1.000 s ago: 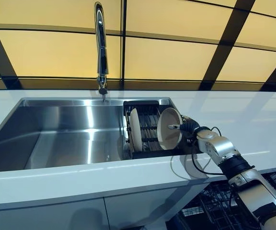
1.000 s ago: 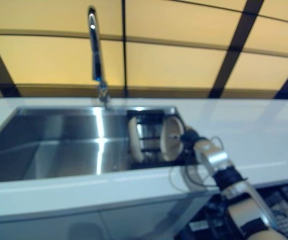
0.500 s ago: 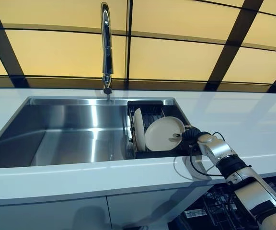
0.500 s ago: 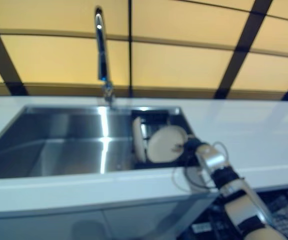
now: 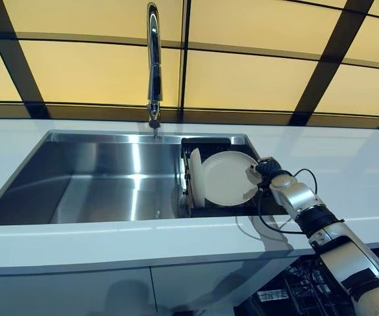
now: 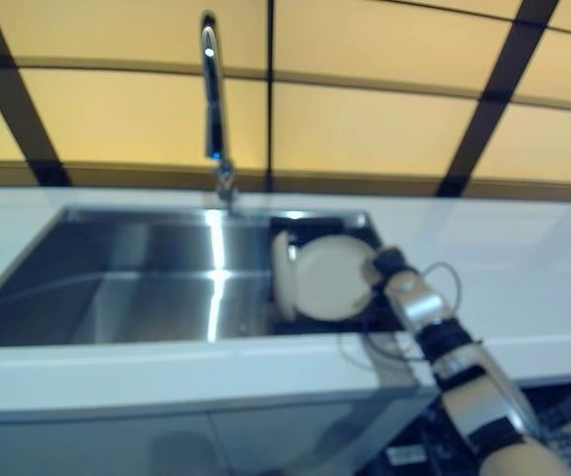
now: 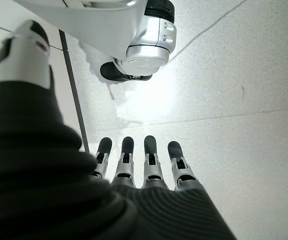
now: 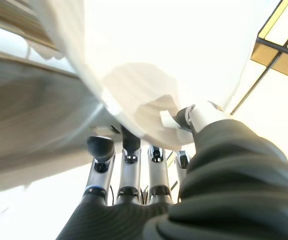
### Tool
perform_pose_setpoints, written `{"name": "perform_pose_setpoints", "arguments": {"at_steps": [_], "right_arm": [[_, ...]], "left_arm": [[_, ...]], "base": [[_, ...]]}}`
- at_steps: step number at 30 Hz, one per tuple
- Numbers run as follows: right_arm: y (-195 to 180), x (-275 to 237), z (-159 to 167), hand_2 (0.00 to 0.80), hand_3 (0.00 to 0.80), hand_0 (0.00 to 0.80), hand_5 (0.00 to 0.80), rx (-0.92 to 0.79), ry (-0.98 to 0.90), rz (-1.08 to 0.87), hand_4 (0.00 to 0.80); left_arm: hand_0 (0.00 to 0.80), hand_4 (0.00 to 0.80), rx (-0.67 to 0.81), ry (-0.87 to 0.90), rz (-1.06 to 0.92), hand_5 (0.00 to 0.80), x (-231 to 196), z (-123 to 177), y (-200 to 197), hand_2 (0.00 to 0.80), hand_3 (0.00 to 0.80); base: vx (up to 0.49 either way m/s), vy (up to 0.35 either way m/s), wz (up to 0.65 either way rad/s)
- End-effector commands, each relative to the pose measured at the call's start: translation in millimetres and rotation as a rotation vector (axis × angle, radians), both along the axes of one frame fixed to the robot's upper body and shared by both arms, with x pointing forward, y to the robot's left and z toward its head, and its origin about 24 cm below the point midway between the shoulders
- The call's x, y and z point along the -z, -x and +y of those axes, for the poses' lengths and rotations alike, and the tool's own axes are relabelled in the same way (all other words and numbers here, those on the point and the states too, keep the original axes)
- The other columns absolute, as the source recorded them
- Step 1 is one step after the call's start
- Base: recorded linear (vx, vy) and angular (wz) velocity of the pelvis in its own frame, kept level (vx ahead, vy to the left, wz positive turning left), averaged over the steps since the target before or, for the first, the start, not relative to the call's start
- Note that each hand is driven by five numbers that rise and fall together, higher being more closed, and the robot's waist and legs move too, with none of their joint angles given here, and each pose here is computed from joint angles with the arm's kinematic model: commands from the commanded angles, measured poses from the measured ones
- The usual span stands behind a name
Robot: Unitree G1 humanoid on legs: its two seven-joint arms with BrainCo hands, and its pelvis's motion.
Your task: Take plates into dishwasher
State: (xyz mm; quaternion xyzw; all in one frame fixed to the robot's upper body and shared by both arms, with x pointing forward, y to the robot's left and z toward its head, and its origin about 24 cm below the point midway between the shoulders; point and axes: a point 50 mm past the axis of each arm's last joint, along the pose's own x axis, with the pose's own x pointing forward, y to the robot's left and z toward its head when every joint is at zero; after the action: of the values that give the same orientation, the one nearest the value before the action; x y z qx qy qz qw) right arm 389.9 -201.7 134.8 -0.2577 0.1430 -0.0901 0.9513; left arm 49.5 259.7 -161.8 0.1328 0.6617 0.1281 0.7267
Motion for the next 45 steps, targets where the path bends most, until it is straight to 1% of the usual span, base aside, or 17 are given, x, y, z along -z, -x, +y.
{"name": "perform_pose_setpoints", "arguments": {"at_steps": [1, 5, 10, 20, 30, 38, 41, 43, 44, 45], "right_arm": [[-11.4, -65.2, 0.9, 0.800, 0.800, 0.800, 0.800, -0.021, 0.067, -0.231, 0.800], [-10.8, -65.7, 0.3, 0.800, 0.800, 0.800, 0.800, -0.031, 0.055, -0.229, 0.800], [-10.6, -70.2, -2.0, 0.800, 0.800, 0.800, 0.800, -0.003, 0.047, -0.276, 0.800], [-8.0, -101.9, -18.8, 0.800, 0.800, 0.800, 0.800, 0.075, 0.062, -0.400, 0.800], [0.3, -135.0, -41.3, 0.800, 0.800, 0.800, 0.800, 0.168, 0.215, -0.482, 0.800], [2.8, -143.2, -54.5, 0.800, 0.800, 0.800, 0.800, 0.223, 0.270, -0.489, 0.800], [4.7, -151.3, -60.3, 0.800, 0.800, 0.800, 0.800, 0.241, 0.321, -0.499, 0.800], [8.5, -160.4, -69.4, 0.800, 0.800, 0.800, 0.800, 0.269, 0.413, -0.510, 0.800], [9.4, -162.2, -71.5, 0.800, 0.800, 0.800, 0.800, 0.278, 0.428, -0.513, 0.800], [13.7, -170.4, -80.0, 0.800, 0.800, 0.800, 0.800, 0.311, 0.508, -0.515, 0.800]], "left_arm": [[0.000, 0.000, 0.066, -0.022, 0.026, 0.000, -0.6, 0.5, -10.2, 0.000, 0.000], [0.000, 0.000, 0.064, -0.020, 0.029, 0.000, -0.8, 0.5, -11.2, 0.000, 0.000], [0.000, 0.000, 0.069, -0.018, 0.033, 0.000, -0.3, -0.9, -10.4, 0.000, 0.000], [0.000, 0.000, 0.067, -0.024, 0.036, 0.000, -0.4, -0.1, -9.4, 0.000, 0.000], [0.000, 0.000, 0.053, -0.023, 0.037, 0.000, -1.1, 2.1, -9.7, 0.000, 0.000], [0.000, 0.000, 0.065, -0.027, 0.043, 0.000, -1.4, 2.6, -10.0, 0.000, 0.000], [0.000, 0.000, 0.073, -0.029, 0.043, 0.000, -1.6, 2.9, -10.9, 0.000, 0.000], [0.000, 0.000, 0.076, -0.032, 0.042, 0.000, -2.0, 3.9, -11.1, 0.000, 0.000], [0.000, 0.000, 0.078, -0.033, 0.042, 0.000, -2.0, 3.9, -11.1, 0.000, 0.000], [0.000, 0.000, 0.086, -0.035, 0.047, 0.000, -2.4, 5.2, -10.5, 0.000, 0.000]], "base": [[0.000, 0.000, 0.00], [0.000, 0.000, 0.00], [0.000, 0.000, 0.00], [0.000, 0.000, 0.00], [0.000, 0.000, 0.00], [0.000, 0.000, 0.00], [0.000, 0.000, 0.00], [0.000, 0.000, 0.00], [0.000, 0.000, 0.00], [0.000, 0.000, 0.00]]}}
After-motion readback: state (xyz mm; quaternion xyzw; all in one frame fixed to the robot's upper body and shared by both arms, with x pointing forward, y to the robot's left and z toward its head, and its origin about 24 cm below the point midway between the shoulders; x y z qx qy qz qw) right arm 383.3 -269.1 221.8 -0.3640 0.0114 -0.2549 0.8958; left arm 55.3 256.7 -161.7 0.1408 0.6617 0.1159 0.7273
